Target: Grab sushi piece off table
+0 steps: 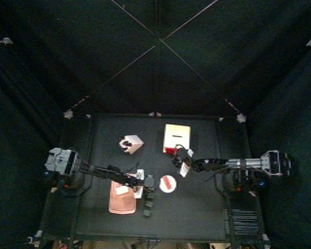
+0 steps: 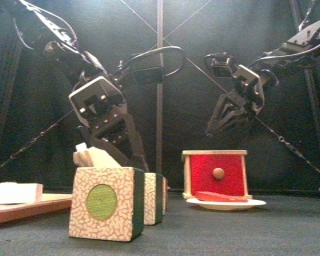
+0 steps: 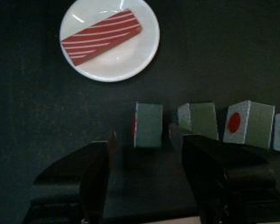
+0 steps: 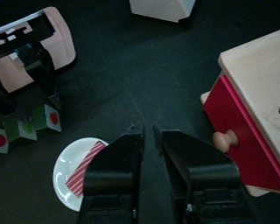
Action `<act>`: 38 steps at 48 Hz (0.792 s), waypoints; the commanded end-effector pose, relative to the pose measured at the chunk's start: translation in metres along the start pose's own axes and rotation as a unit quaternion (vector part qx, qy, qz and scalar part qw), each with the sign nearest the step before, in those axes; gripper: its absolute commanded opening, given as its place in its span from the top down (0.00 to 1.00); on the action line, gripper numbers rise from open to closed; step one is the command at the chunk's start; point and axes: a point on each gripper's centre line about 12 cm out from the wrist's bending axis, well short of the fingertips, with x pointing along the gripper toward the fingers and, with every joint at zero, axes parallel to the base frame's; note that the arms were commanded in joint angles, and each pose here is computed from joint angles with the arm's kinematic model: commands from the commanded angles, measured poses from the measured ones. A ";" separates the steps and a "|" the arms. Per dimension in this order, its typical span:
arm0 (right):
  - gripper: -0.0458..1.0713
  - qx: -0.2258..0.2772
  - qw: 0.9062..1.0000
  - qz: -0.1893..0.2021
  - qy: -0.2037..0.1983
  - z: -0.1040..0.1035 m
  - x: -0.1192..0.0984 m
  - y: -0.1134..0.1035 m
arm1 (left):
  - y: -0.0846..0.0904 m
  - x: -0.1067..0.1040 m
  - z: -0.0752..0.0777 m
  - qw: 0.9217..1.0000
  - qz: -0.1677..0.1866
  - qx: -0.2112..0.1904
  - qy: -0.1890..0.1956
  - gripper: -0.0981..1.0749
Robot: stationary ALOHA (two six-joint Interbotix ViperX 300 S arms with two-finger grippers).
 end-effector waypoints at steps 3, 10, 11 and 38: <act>0.43 0.001 1.000 0.004 -0.016 0.008 -0.006 0.001 | 0.000 -0.003 0.014 1.000 -0.001 0.000 -0.021 0.18; 0.43 0.001 1.000 0.004 -0.015 0.007 -0.006 0.001 | 0.001 -0.003 0.013 1.000 0.000 -0.001 -0.020 0.18; 0.43 0.001 1.000 0.003 -0.014 0.007 -0.006 0.001 | 0.000 -0.003 0.013 1.000 -0.001 0.000 -0.020 0.18; 0.43 0.002 1.000 0.002 -0.012 0.006 -0.005 0.001 | 0.000 0.001 0.013 1.000 0.000 0.000 -0.017 0.18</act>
